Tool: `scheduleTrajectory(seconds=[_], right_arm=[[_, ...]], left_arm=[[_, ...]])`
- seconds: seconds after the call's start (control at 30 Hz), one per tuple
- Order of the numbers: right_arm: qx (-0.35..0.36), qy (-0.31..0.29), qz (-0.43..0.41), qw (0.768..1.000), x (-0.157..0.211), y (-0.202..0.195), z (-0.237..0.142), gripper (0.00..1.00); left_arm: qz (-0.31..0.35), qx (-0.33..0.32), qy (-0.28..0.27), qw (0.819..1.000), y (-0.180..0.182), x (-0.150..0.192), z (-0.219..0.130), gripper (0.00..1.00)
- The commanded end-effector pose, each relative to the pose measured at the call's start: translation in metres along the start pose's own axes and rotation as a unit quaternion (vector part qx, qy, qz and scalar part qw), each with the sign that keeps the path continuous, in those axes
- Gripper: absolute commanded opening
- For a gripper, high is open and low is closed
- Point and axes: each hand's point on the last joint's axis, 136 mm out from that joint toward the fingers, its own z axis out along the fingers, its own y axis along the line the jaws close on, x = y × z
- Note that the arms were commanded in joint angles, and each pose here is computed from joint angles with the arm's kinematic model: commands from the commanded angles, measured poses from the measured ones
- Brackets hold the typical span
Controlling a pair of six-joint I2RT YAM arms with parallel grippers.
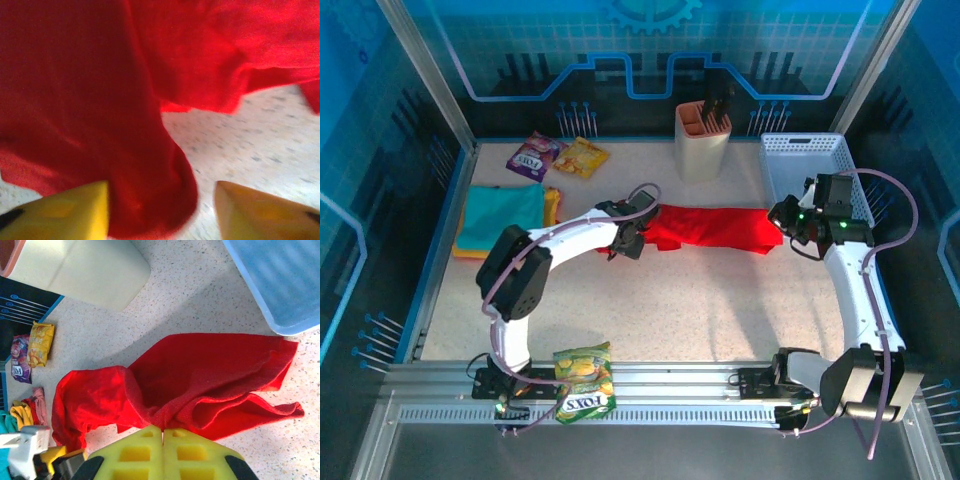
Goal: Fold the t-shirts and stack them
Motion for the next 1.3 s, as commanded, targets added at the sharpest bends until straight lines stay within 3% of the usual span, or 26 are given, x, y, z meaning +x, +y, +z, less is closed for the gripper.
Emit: scheduleTrajectory(seconds=[0.0, 0.07, 0.17, 0.33, 0.5, 0.67, 0.8, 0.83, 0.93, 1.03, 1.13, 1.27], right_arm=[[-0.015, 0.004, -0.007, 1.0, 0.003, 0.008, -0.001, 0.0], [-0.016, 0.004, -0.008, 1.0, 0.002, 0.009, 0.0, 0.0], [-0.015, 0.003, -0.007, 1.0, 0.002, 0.008, 0.0, 0.0], [-0.016, 0.003, -0.007, 1.0, 0.001, 0.008, 0.001, 0.0], [-0.015, 0.003, -0.006, 1.0, -0.001, 0.008, 0.002, 0.0], [-0.013, 0.001, -0.009, 1.0, -0.002, 0.009, 0.001, 0.0], [-0.012, 0.002, -0.01, 1.0, -0.001, 0.009, -0.001, 0.0], [-0.012, 0.002, -0.01, 1.0, 0.0, 0.008, -0.001, 0.0], [-0.011, 0.004, -0.008, 1.0, 0.002, 0.006, 0.0, 0.0], [-0.012, 0.007, -0.006, 1.0, 0.004, 0.005, 0.004, 0.0], [-0.013, 0.008, -0.005, 1.0, 0.004, 0.005, 0.006, 0.0], [-0.015, 0.01, -0.006, 1.0, 0.005, 0.005, 0.009, 0.0]], left_arm=[[-0.006, -0.05, -0.009, 0.999, 0.017, -0.012, 0.001, 0.39], [-0.002, -0.063, -0.01, 0.998, 0.026, -0.015, -0.003, 0.23], [-0.011, -0.071, -0.017, 0.997, 0.046, -0.022, -0.013, 0.11], [0.003, -0.095, -0.038, 0.995, 0.09, -0.04, -0.04, 0.07], [0.043, -0.113, -0.038, 0.992, 0.117, -0.066, -0.044, 0.06], [0.02, -0.124, -0.057, 0.99, 0.147, -0.108, -0.039, 0.13], [-0.017, -0.127, -0.043, 0.991, 0.173, -0.125, -0.027, 0.6], [-0.025, -0.124, -0.034, 0.991, 0.174, -0.123, -0.025, 0.65], [-0.061, -0.089, -0.017, 0.994, 0.164, -0.111, -0.024, 0.68], [-0.113, 0.007, -0.022, 0.993, 0.133, -0.092, -0.027, 0.62], [-0.166, 0.11, -0.032, 0.98, 0.099, -0.072, -0.031, 0.57], [-0.206, 0.195, -0.043, 0.958, 0.069, -0.053, -0.029, 0.54]])
